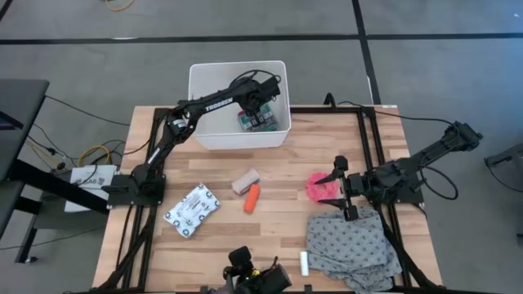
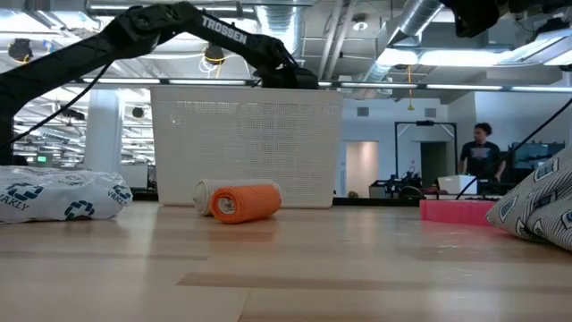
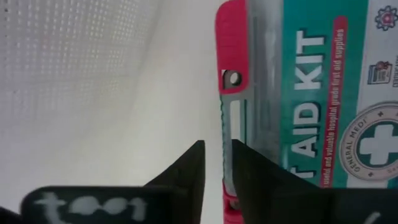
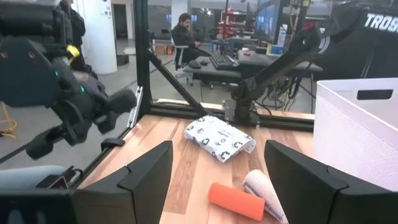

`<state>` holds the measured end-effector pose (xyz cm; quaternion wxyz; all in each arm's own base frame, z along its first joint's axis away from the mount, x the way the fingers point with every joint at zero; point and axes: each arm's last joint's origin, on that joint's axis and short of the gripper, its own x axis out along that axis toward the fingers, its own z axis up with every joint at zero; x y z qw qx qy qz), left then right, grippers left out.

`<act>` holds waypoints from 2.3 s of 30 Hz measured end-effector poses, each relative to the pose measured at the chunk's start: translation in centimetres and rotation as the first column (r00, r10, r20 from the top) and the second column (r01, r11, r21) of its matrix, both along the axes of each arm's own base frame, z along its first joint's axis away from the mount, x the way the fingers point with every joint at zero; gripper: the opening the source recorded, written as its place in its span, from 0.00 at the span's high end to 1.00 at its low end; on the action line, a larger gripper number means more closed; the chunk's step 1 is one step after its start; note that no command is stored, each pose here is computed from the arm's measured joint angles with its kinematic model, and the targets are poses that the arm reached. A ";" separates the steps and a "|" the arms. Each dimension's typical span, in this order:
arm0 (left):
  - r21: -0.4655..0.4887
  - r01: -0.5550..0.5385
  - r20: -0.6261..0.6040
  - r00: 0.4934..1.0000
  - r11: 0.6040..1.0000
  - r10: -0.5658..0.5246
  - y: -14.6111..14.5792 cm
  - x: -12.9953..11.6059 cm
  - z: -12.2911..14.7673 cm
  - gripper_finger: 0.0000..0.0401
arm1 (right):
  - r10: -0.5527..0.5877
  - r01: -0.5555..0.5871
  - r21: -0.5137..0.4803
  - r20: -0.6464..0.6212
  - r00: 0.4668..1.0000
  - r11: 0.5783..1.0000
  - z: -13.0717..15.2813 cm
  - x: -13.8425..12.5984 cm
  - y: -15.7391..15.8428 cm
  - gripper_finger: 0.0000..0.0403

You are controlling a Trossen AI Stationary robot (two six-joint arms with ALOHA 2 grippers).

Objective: Pick & place medical supplies in basket/bin
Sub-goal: Put the green first aid kit into the white bin, then put the pink medicine organizer into the white bin

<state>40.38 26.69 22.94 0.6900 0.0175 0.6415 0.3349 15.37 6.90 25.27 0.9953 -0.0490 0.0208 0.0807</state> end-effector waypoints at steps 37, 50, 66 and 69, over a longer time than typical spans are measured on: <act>0.226 0.637 0.492 0.578 0.737 -0.651 -26.2 3.8 16.3 0.76 | -0.003 0.004 0.061 -0.017 1.000 0.998 -0.1 0.1 0.0 0.38; 0.105 0.834 0.215 0.513 0.542 -0.831 -30.3 10.6 3.0 0.67 | 0.040 0.025 0.352 -0.178 0.983 0.936 -0.3 -3.9 -1.2 0.38; 0.186 0.877 0.233 0.398 0.443 -0.887 -30.6 15.3 -5.9 0.45 | 0.029 0.015 0.298 -0.144 0.989 0.955 -0.1 -4.6 -1.5 0.38; 0.204 0.903 0.231 0.332 0.379 -0.915 -30.2 15.5 -5.8 0.45 | -0.023 0.052 0.262 -0.115 0.993 0.964 0.2 -4.8 -1.8 0.38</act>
